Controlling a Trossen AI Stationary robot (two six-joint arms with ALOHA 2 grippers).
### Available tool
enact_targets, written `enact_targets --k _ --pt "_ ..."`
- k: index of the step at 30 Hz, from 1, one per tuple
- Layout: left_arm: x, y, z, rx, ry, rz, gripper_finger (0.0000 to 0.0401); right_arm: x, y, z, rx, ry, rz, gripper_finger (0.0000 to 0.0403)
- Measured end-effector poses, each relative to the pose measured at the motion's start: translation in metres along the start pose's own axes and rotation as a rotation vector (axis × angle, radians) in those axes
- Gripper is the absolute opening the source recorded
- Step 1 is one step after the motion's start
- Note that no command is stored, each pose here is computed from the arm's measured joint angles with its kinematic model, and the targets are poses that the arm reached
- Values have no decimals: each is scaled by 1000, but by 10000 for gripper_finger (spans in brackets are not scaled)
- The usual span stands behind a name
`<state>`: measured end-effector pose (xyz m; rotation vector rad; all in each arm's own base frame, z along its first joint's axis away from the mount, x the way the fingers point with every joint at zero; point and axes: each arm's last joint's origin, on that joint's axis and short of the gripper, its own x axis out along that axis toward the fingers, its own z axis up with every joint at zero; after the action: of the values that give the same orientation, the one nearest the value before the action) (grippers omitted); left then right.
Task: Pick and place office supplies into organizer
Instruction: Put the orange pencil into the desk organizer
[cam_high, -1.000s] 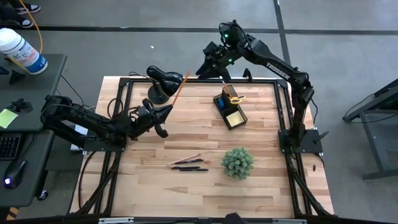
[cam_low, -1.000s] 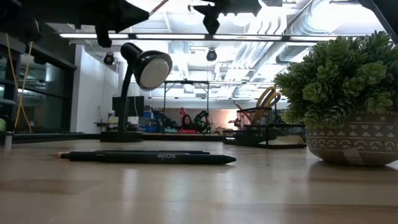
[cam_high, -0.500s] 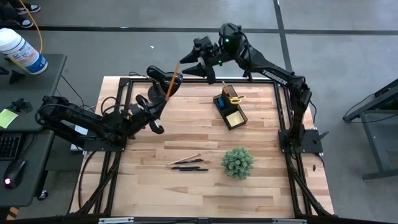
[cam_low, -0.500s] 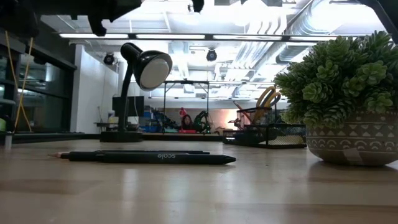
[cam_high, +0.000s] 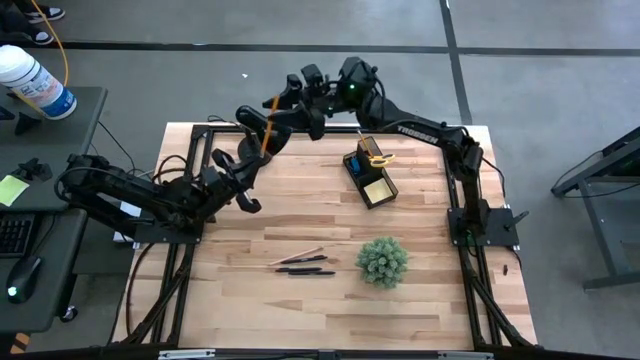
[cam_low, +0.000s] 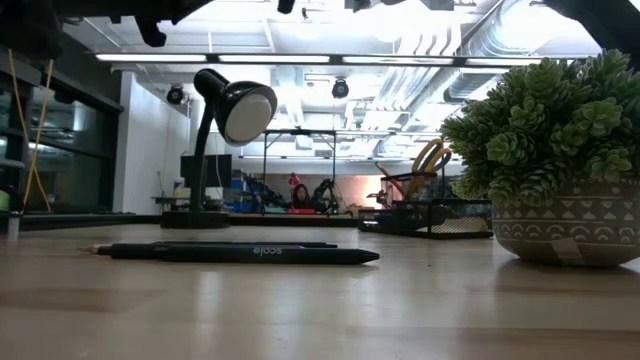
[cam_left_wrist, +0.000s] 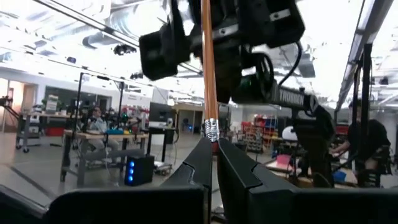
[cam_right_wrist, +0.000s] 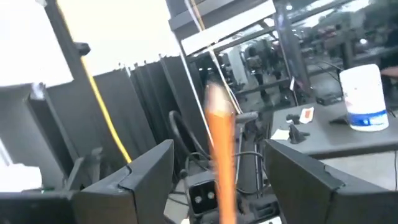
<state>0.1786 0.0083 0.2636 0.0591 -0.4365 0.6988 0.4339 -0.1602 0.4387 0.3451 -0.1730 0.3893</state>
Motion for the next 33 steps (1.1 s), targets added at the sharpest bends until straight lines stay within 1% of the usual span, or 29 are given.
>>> enact_targets --k 5,9,14,22,23,30,33 --pt "0 1 3 5 -22 5 0 5 0 -1 5 -63 -1 240" --pt "0 1 3 2 -25 1 0 6 -1 -2 13 -82 2 215" --pt "0 1 3 -1 -25 0 0 7 0 -2 11 -85 0 153" --pt "0 0 3 0 -28 -9 0 8 1 -3 -15 -77 11 27" --pt "0 0 3 1 -29 -12 0 7 0 -3 -17 -72 16 20" --pt "0 0 3 69 -25 -7 1 7 1 -4 -30 -57 37 21" --pt "0 0 3 78 -24 -6 6 7 0 -3 -39 -56 38 21"
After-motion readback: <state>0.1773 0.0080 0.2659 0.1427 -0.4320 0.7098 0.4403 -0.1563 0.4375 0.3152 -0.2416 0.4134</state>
